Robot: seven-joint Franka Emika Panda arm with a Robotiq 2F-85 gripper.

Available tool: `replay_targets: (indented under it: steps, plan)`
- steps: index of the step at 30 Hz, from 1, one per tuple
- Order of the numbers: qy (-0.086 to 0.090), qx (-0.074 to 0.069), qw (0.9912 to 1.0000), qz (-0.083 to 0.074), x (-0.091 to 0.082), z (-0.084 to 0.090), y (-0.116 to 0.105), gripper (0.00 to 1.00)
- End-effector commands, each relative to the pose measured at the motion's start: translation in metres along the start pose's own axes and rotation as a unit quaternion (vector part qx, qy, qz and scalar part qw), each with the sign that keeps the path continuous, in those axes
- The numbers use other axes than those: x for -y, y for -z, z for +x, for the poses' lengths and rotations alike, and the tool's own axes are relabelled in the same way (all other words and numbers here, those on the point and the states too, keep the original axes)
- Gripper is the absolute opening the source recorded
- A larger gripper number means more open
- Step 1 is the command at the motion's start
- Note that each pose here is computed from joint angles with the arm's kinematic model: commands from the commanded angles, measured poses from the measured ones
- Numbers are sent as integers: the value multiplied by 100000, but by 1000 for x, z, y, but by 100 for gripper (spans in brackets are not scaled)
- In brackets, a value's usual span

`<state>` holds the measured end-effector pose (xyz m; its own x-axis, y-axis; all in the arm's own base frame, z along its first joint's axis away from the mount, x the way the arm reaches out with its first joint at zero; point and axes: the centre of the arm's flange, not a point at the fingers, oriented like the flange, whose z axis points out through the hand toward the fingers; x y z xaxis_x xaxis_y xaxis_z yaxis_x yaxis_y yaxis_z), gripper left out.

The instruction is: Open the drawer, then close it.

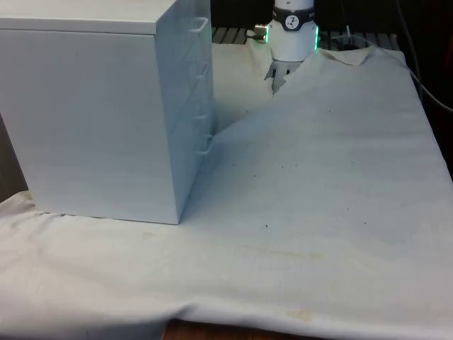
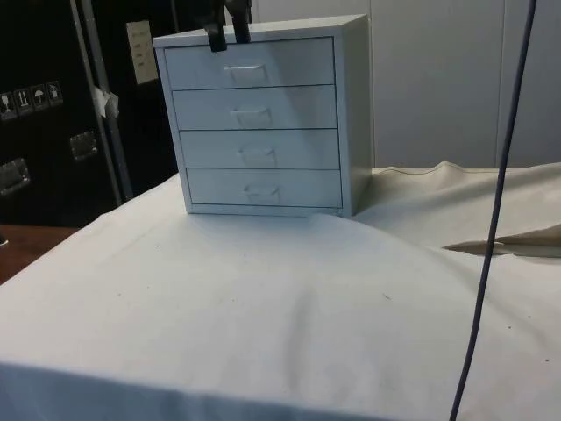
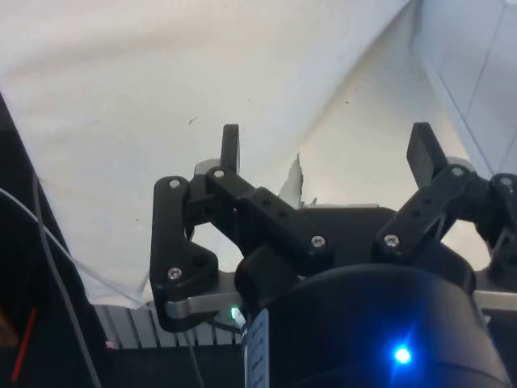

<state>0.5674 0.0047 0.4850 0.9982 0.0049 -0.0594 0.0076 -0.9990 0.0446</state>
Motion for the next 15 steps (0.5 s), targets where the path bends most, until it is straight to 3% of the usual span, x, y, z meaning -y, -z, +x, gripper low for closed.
replay_targets:
  steps: [1, 9, 15]
  plan:
    - [1, 9, 100000, -9, 0, 2, -1, 100]
    - [-105, -124, 99998, -675, 1, 4, -1, 100]
    - [17, -1817, 99983, -355, 0, 5, 0, 100]
